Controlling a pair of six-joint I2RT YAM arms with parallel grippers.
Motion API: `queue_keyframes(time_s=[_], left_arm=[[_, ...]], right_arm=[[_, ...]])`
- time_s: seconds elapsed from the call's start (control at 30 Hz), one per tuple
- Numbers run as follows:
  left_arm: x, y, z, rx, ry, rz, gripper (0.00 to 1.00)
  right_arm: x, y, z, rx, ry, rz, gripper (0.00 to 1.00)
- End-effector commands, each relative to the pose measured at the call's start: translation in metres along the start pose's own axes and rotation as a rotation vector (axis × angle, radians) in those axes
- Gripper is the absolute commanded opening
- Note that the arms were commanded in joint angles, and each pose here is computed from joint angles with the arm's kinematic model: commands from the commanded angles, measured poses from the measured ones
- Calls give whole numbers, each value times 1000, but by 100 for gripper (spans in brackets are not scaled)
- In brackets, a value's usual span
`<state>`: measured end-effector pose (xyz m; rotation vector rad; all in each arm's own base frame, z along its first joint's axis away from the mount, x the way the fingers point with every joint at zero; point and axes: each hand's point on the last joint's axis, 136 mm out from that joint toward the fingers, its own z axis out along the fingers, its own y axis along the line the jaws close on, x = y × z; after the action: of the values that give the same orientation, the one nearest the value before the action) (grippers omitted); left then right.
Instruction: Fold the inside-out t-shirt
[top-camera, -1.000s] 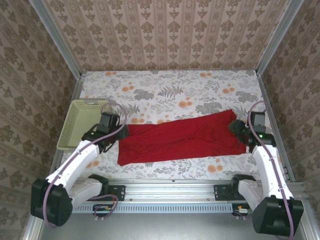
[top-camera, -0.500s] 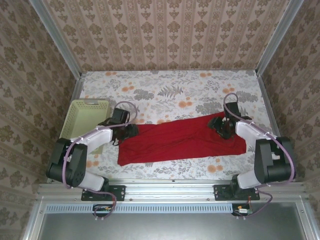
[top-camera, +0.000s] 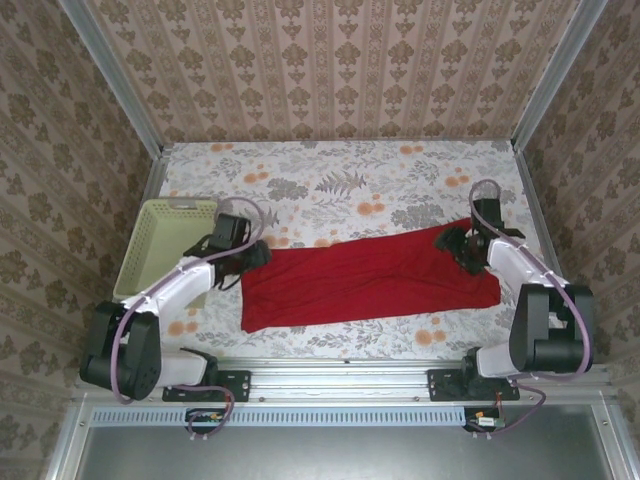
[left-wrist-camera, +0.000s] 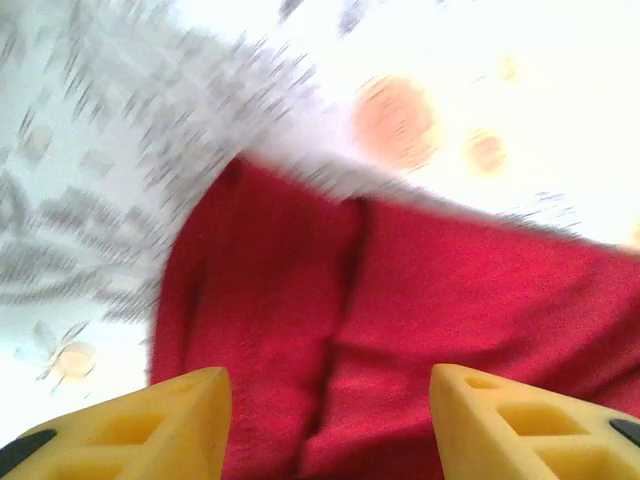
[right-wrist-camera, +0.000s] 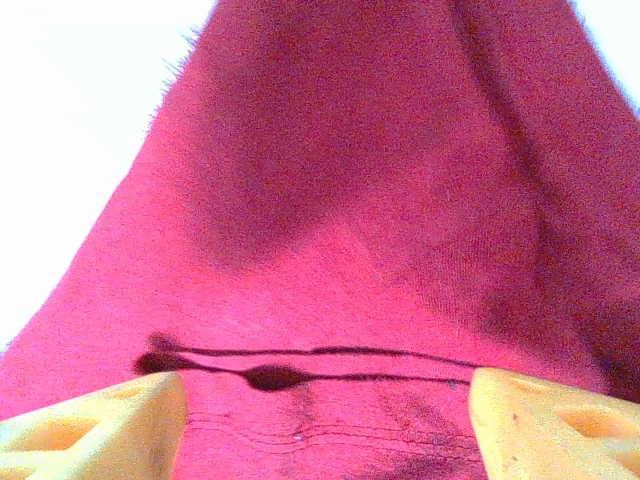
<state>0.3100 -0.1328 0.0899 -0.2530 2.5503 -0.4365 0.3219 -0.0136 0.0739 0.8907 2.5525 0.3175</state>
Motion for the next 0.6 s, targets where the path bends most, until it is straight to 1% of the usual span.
queue_keyframes(time_s=[0.0,0.07,0.1,0.2,0.27,0.33,0.4,0.47,0.57], left_arm=[[-22,-40,0,82,-29,100,56],[-24,-53,15,119,0,99,55],[-23,-52,25,114,15,86,55],[-20,-46,52,106,53,56,51],[-18,-34,65,54,81,45,46],[-11,-12,75,-28,110,19,42],[-4,7,80,-61,125,-16,37],[2,26,80,-92,136,-48,33],[6,45,78,-115,148,-83,25]], right_arm=[[-16,-8,-22,88,-46,-91,79],[-21,-7,-21,93,-47,-93,79],[-19,-7,-11,95,-20,-85,79],[-19,7,5,14,2,-66,79],[-16,3,16,30,25,-51,79],[-13,-15,27,109,51,-18,79],[-12,-35,35,168,66,17,79],[-11,-50,36,199,66,53,79],[-17,-50,26,193,33,53,81]])
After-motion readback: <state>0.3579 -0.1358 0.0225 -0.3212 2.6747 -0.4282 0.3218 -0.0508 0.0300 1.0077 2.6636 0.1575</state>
